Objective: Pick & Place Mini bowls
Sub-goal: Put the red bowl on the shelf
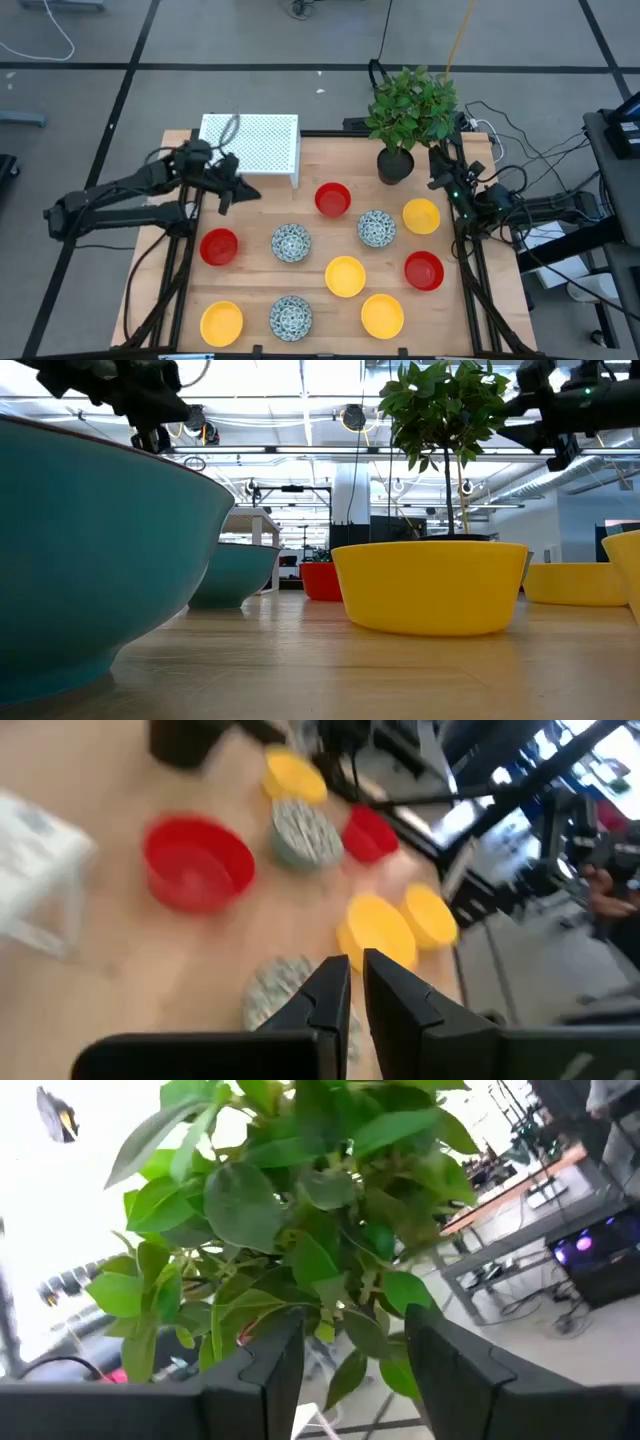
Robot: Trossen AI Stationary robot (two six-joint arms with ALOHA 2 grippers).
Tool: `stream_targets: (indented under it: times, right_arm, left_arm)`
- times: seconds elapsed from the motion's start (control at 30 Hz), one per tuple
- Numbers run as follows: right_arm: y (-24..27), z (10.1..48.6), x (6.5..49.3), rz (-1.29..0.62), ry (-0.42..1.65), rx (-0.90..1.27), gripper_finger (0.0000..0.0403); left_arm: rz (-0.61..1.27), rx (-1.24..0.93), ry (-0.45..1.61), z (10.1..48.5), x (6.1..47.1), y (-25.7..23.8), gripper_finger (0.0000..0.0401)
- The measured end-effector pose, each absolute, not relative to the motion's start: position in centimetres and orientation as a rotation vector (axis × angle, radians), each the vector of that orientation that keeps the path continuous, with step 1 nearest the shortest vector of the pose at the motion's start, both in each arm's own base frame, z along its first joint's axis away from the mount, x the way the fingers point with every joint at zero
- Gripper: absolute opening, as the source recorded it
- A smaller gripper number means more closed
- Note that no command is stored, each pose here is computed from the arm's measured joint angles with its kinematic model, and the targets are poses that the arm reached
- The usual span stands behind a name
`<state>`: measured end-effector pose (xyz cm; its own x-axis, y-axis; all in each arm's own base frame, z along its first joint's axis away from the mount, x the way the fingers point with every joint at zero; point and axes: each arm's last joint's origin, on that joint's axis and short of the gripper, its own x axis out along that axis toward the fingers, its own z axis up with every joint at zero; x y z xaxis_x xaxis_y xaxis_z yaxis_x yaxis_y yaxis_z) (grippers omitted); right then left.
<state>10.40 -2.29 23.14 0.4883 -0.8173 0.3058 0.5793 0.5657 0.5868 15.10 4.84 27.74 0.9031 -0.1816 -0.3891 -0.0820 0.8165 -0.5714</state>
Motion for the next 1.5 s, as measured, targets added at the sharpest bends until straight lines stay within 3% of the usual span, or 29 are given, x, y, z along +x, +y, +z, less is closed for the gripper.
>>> stream_targets:
  times: [0.4, 0.57, 0.8, 1.27, 1.5]
  right_arm:
    - [-2.3, 26.7, 10.9, -0.927, -0.479, 0.274, 0.0160]
    - [-2.3, 28.5, 10.9, -0.939, -0.409, 0.209, 0.0160]
    - [-2.1, 30.1, 11.2, -0.838, -0.295, 0.205, 0.0160]
    - [-1.1, 30.1, 13.7, -0.467, 0.119, 0.298, 0.0160]
    - [-0.7, 29.0, 15.3, -0.342, 0.314, 0.348, 0.0160]
  left_arm:
    - [-0.011, -0.895, 0.699, 24.5, 18.8, 3.6, 0.0112]
    - [-0.017, -0.914, 0.592, 24.5, 21.1, 3.8, 0.0128]
    - [-0.152, -0.860, 0.385, 26.0, 23.3, 3.1, 0.0117]
    - [-0.179, -1.072, 0.751, 24.1, 22.5, -3.4, 0.0111]
    - [-0.110, -1.018, 0.964, 25.8, 21.3, -5.9, 0.0111]
